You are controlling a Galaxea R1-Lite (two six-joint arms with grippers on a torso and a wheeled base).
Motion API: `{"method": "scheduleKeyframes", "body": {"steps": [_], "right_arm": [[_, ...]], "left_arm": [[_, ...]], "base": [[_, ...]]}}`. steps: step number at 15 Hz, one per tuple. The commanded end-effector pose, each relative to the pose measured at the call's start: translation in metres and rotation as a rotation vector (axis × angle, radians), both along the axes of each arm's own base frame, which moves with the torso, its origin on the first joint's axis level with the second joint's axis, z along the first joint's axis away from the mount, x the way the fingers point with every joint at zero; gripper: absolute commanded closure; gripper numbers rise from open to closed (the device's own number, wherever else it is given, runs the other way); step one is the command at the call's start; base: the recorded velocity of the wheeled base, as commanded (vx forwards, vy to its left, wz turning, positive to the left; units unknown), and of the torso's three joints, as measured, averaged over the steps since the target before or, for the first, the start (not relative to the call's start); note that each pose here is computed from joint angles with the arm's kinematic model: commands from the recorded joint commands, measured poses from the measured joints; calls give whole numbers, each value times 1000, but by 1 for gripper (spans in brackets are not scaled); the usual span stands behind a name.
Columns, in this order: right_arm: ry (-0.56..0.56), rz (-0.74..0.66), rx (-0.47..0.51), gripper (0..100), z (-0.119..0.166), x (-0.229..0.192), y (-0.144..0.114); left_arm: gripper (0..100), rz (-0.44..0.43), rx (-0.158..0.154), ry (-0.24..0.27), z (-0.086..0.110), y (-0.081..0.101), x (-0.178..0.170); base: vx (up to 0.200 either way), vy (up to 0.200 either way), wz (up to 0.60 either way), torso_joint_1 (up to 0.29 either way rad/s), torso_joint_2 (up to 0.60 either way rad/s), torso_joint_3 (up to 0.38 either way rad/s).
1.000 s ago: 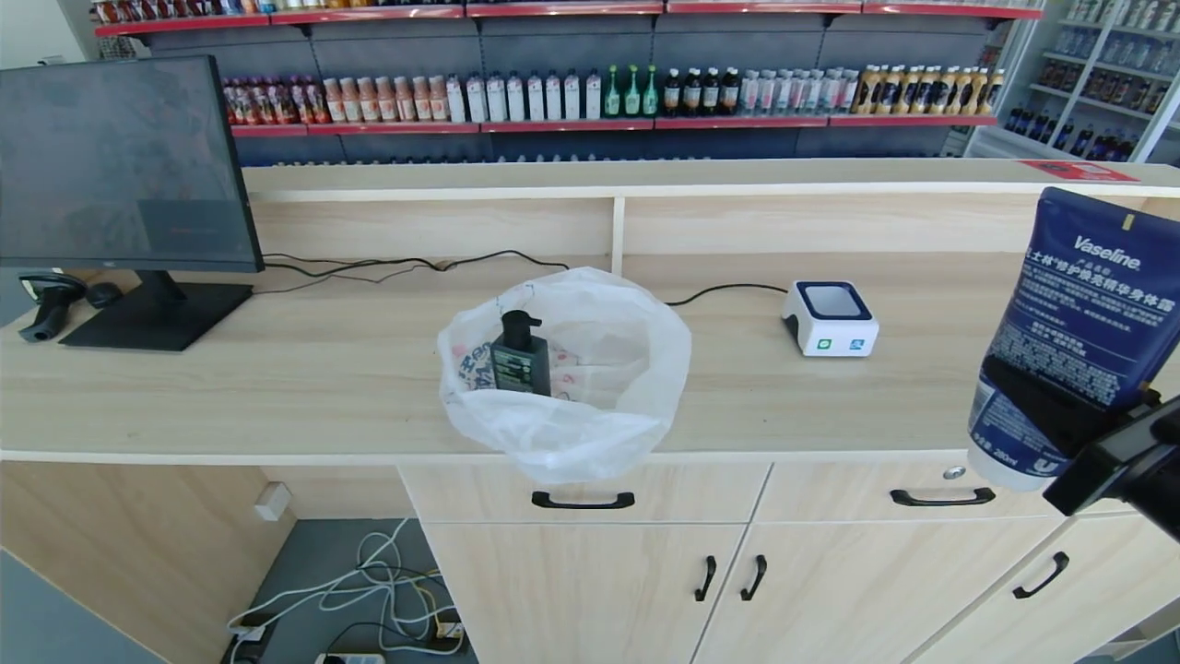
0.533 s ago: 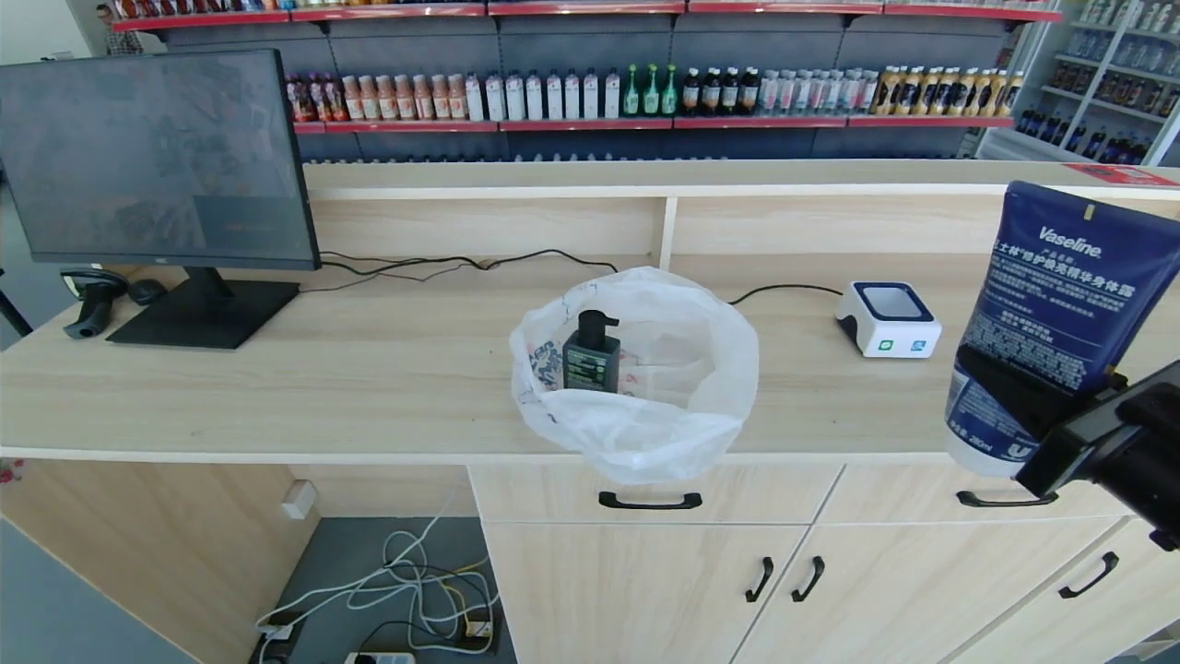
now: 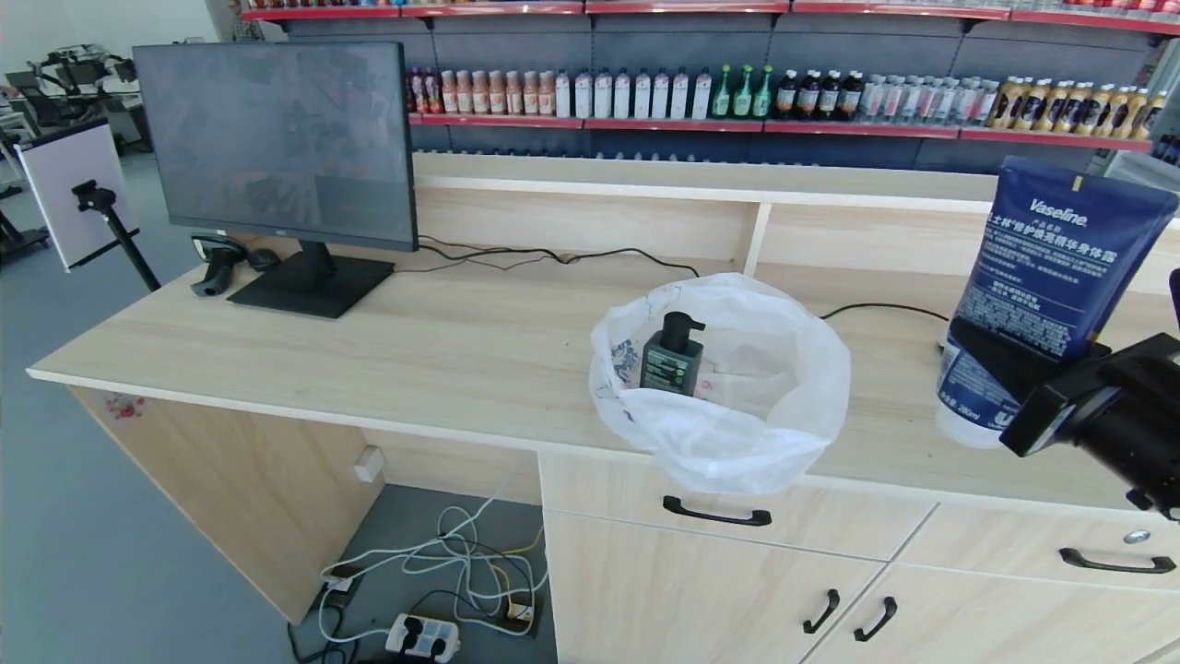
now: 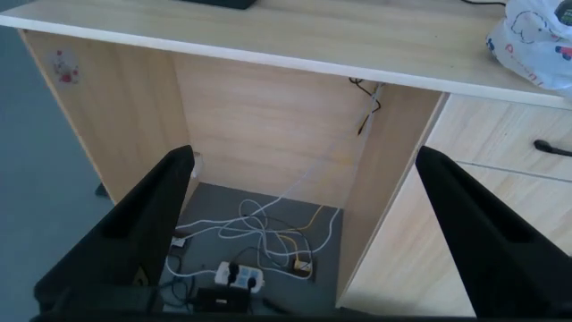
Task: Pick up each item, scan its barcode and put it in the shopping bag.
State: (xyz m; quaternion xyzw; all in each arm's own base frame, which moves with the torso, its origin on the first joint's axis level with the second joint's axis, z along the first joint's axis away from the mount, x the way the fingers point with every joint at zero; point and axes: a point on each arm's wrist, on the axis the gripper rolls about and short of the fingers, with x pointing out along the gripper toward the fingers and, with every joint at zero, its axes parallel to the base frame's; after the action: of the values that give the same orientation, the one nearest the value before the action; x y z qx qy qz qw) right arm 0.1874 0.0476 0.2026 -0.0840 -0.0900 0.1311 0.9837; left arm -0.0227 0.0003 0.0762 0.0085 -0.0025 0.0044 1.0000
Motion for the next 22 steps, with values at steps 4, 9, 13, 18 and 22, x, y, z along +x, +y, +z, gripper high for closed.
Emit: {"method": "scheduleKeyframes", "body": {"steps": [4,9,13,18,22], "right_arm": [[57,37,37,100,-5,36,3],[51,149,114,100,-12,104,27],[26,220,170,100,-30,148,37],[-27,295,169,100,-67,188,39],[-67,262,174,100,-80,219,32]], "left_arm": [[0,0,0,-1,0,0,0],[0,0,0,-3,0,0,0],[0,0,0,-3,0,0,0],[0,0,0,-3,0,0,0],[0,0,0,-3,0,0,0]], "base": [[0,0,0,0,0,0],[0,0,0,0,0,0],[0,0,0,0,0,0],[0,0,0,0,0,0],[0,0,0,0,0,0]]}}
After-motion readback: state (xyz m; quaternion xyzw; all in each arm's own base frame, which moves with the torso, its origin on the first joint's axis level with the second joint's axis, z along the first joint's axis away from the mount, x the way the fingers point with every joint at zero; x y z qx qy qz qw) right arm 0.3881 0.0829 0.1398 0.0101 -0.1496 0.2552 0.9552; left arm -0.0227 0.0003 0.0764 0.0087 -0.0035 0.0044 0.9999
